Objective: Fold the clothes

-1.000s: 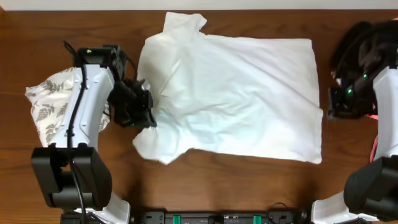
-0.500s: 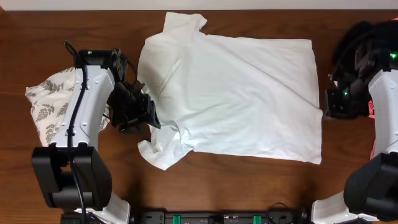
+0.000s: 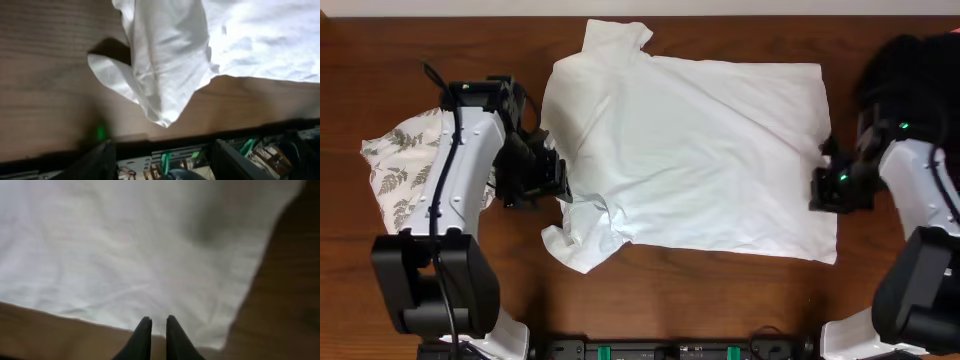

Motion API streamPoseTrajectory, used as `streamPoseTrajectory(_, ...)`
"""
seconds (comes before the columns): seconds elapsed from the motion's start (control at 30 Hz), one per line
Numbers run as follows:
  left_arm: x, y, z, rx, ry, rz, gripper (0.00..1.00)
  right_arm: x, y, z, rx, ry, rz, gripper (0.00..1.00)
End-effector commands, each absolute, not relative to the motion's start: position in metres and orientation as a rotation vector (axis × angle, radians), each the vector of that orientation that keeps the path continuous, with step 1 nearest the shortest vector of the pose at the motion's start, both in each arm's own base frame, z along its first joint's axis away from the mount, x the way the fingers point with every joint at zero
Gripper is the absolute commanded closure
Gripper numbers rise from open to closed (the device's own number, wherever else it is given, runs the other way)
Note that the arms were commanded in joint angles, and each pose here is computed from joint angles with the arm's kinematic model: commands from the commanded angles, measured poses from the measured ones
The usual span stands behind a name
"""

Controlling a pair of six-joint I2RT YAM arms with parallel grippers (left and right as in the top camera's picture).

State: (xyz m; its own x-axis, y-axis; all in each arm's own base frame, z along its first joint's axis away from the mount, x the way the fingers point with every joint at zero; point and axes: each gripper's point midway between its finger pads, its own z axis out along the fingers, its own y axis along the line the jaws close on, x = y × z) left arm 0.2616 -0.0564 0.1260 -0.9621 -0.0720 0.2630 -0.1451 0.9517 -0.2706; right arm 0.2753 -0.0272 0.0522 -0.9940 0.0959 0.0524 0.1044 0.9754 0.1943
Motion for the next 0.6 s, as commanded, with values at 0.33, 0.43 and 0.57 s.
streamPoseTrajectory(0.33,0.252,-0.054,0.119,0.169,-2.836,0.395,0.37,0.247,-0.026,-0.005,-0.313,-3.058,-0.232,0.85)
streamPoseTrajectory(0.43,0.252,-0.054,0.119,0.169,-2.835,0.396,0.37,0.243,-0.027,-0.013,-0.331,-3.06,-0.208,0.85)
streamPoseTrajectory(0.57,0.252,-0.054,0.119,0.169,-2.835,0.395,0.37,0.235,-0.039,-0.025,-0.414,-3.056,-0.091,0.87)
